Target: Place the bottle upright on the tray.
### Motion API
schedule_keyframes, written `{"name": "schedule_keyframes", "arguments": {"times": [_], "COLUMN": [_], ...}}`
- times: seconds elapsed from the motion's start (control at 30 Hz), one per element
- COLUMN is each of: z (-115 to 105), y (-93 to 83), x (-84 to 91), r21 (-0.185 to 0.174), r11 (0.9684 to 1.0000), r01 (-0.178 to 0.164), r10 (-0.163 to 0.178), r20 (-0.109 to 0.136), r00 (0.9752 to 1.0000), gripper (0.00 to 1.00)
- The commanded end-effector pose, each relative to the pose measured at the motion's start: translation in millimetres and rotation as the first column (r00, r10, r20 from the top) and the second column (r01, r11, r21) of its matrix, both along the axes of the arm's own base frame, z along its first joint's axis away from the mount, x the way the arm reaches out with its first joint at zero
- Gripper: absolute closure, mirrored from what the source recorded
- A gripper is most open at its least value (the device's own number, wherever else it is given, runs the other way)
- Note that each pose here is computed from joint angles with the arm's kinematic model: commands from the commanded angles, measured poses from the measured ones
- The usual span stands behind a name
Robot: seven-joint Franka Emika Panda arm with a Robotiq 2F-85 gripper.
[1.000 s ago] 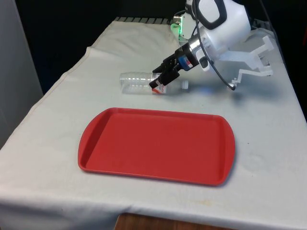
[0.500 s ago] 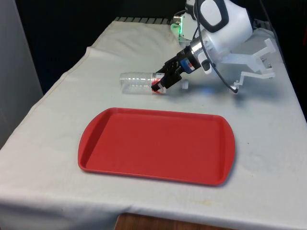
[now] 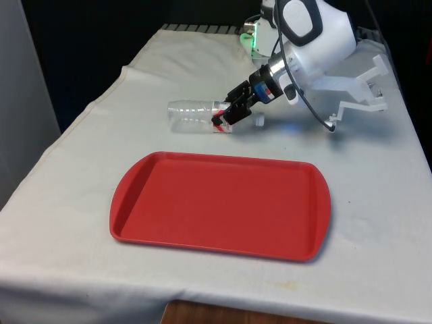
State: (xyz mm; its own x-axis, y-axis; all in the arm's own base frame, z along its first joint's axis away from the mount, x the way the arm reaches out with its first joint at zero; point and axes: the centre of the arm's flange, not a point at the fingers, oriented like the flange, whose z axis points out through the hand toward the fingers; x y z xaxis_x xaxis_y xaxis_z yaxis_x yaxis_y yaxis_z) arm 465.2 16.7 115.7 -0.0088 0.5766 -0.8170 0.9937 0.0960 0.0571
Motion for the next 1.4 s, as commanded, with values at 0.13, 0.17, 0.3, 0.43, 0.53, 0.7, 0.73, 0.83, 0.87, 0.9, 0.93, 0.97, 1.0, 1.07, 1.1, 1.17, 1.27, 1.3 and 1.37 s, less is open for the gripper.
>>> {"name": "schedule_keyframes", "arguments": {"times": [0.13,0.17,0.3,0.43,0.53,0.7,0.73,0.83,0.87,0.9,0.93,0.97,1.0,1.07,1.1,1.17,1.27,1.3,1.37], "z": [-2,-2,3,3,5,15,17,20,24,26,28,30,33,36,34,39,43,45,50], "y": [0.4,0.8,0.6,1.3,0.5,0.8,0.4,0.2,-0.1,-0.2,-0.3,-0.2,-0.2,-0.2,0.2,-0.2,-0.1,-0.5,-0.3], "x": [-0.3,-0.2,0.4,1.1,1.5,4.1,4.4,6.2,5.6,6.1,6.3,7.0,7.7,8.5,9.2,9.5,10.7,11.4,13.0], "r21": [0.000,-0.001,-0.015,-0.013,-0.020,-0.012,-0.011,-0.015,-0.011,-0.011,-0.012,-0.011,-0.011,-0.012,-0.015,-0.012,-0.012,-0.012,-0.011], "r11": [1.0000,1.0000,0.9999,0.9999,0.9998,0.9999,0.9999,0.9999,0.9999,0.9999,0.9999,0.9999,0.9999,0.9999,0.9999,0.9999,0.9999,0.9999,0.9999], "r01": [0.000,0.000,0.001,0.003,0.003,0.004,0.005,0.001,0.006,0.005,0.004,0.003,0.002,0.000,-0.004,-0.001,-0.003,-0.004,-0.006], "r10": [0.000,0.000,-0.001,-0.003,-0.003,-0.004,-0.005,-0.001,-0.006,-0.005,-0.004,-0.003,-0.002,0.000,0.004,0.001,0.004,0.004,0.006], "r20": [0.001,0.002,0.003,0.003,0.006,0.009,0.009,0.017,0.014,0.014,0.015,0.015,0.016,0.017,0.022,0.018,0.021,0.023,0.027], "r00": [1.0000,1.0000,1.0000,1.0000,1.0000,1.0000,0.9999,0.9999,0.9999,0.9999,0.9999,0.9999,0.9999,0.9999,0.9998,0.9998,0.9998,0.9997,0.9996], "gripper": [0.87,0.90,0.99,1.00,1.00,1.00,1.00,1.00,1.00,1.00,1.00,1.00,1.00,1.00,1.00,1.00,1.00,1.00,1.00]}}
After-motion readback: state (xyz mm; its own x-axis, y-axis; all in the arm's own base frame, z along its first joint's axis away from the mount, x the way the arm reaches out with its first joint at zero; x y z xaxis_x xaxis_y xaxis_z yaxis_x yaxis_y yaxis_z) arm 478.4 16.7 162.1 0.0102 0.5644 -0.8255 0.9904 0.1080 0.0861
